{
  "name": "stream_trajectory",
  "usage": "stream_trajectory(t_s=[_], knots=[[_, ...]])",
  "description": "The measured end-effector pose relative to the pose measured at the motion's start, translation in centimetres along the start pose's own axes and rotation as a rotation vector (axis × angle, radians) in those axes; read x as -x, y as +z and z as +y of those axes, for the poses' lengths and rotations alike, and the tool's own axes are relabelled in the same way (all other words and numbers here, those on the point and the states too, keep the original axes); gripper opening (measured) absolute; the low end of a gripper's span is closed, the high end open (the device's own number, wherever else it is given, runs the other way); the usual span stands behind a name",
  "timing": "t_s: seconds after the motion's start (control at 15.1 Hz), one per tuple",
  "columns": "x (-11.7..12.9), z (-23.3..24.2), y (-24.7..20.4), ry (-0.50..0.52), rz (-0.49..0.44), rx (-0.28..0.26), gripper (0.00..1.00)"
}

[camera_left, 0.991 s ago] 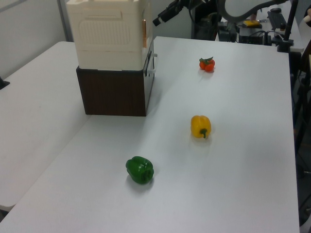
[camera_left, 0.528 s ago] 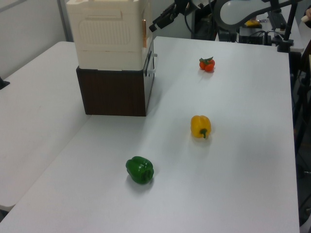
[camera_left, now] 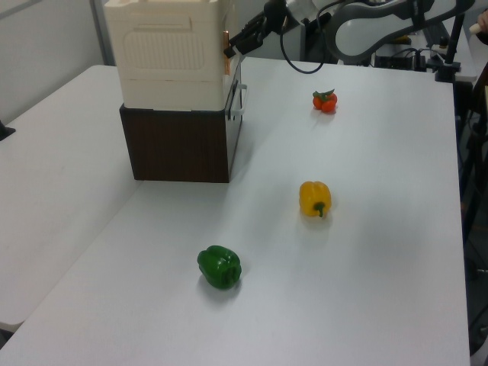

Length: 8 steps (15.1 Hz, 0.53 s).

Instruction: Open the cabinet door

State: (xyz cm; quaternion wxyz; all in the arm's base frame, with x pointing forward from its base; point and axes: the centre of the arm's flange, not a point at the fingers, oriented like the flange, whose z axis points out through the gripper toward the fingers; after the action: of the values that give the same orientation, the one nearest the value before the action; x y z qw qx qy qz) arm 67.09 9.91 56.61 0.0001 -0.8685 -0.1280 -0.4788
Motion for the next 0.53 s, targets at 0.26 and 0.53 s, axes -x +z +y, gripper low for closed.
stream_trajectory(t_s=[0.26, 0.53], knots=[[-0.33, 0.07, 0.31, -0.006, 0.007, 0.003, 0.52], [-0.38, -0.01, 0.31, -0.016, 0.007, 0.004, 0.50]])
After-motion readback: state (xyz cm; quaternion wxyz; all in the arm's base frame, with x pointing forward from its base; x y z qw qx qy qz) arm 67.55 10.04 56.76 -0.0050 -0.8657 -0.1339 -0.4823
